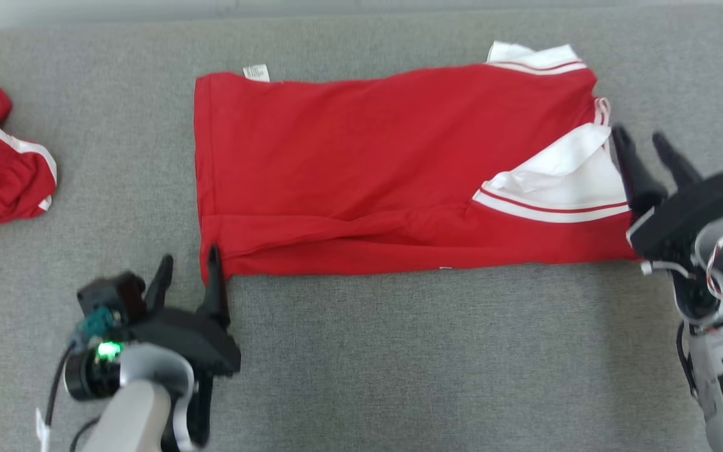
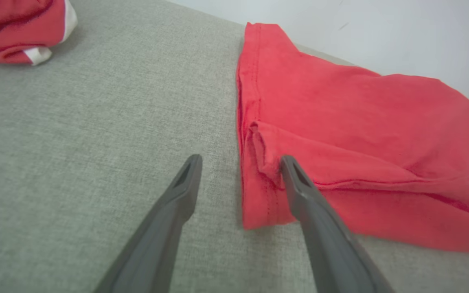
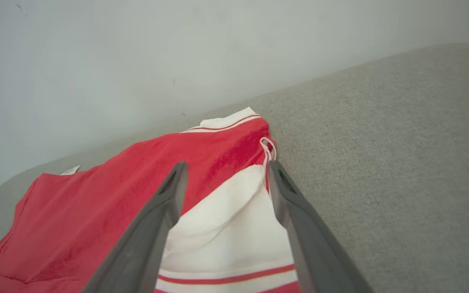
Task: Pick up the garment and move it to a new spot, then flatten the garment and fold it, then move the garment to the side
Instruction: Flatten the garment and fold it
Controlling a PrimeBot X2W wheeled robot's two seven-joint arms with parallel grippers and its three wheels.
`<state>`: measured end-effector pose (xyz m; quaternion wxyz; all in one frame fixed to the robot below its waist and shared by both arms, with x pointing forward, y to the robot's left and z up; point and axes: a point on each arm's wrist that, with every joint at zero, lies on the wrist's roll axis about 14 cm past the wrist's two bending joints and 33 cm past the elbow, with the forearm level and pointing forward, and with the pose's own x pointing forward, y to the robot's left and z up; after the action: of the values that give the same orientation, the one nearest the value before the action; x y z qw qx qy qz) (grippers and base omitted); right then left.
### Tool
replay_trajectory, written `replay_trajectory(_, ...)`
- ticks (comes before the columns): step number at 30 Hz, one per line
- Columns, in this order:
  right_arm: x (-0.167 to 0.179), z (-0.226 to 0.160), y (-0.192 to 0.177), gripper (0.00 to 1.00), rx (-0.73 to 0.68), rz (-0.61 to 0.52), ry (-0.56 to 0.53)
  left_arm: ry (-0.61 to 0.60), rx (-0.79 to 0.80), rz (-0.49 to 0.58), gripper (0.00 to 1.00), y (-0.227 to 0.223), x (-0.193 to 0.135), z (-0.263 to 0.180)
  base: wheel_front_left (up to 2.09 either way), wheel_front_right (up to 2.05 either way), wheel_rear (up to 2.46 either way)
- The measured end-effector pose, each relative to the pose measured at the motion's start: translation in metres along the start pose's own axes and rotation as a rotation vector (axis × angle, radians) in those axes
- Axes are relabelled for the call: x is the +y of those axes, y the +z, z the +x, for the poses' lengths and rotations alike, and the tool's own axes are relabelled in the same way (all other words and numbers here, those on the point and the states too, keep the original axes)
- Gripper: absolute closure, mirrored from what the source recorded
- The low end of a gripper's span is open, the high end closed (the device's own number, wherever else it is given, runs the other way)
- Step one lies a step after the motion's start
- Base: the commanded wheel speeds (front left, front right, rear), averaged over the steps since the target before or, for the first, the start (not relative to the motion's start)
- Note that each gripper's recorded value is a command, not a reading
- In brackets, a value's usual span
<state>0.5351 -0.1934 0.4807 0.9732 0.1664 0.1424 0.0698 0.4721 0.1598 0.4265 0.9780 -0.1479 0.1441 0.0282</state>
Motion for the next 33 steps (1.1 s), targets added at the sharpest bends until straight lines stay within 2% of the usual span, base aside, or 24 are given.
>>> replay_trajectory(5,-0.019,-0.022,-0.016,0.0,0.069,-0.008,-0.057,-0.011,0.022,0.037,0.0,-0.011,-0.002,-0.02,0.0,0.0,0.0)
replay_trajectory(11,-0.039,-0.04,-0.036,0.0,0.148,-0.039,-0.125,-0.029,0.014,0.087,0.0,-0.008,-0.009,-0.02,0.0,0.0,0.0)
replay_trajectory(18,-0.043,-0.036,-0.061,0.0,0.233,-0.04,-0.155,-0.032,0.048,0.162,0.0,-0.009,-0.012,0.0,0.0,0.0,0.0)
replay_trajectory(26,-0.051,-0.029,-0.09,0.0,0.372,-0.097,-0.188,-0.024,0.133,0.179,0.0,-0.032,-0.011,0.011,0.0,0.0,0.0)
replay_trajectory(30,-0.051,-0.027,-0.099,0.0,0.412,-0.086,-0.191,-0.02,0.153,0.176,0.0,-0.038,-0.008,0.011,0.0,0.0,0.0)
replay_trajectory(31,-0.05,-0.026,-0.1,0.0,0.417,-0.09,-0.188,-0.02,0.16,0.175,0.33,-0.039,-0.008,0.011,0.0,0.0,0.0)
replay_trajectory(32,-0.05,-0.026,-0.101,0.0,0.419,-0.092,-0.187,-0.025,0.166,0.177,0.83,-0.04,-0.009,0.012,0.0,0.0,0.0)
replay_trajectory(33,-0.05,-0.027,-0.101,0.0,0.418,-0.092,-0.186,-0.027,0.169,0.177,1.0,-0.041,-0.009,0.012,0.0,0.0,0.0)
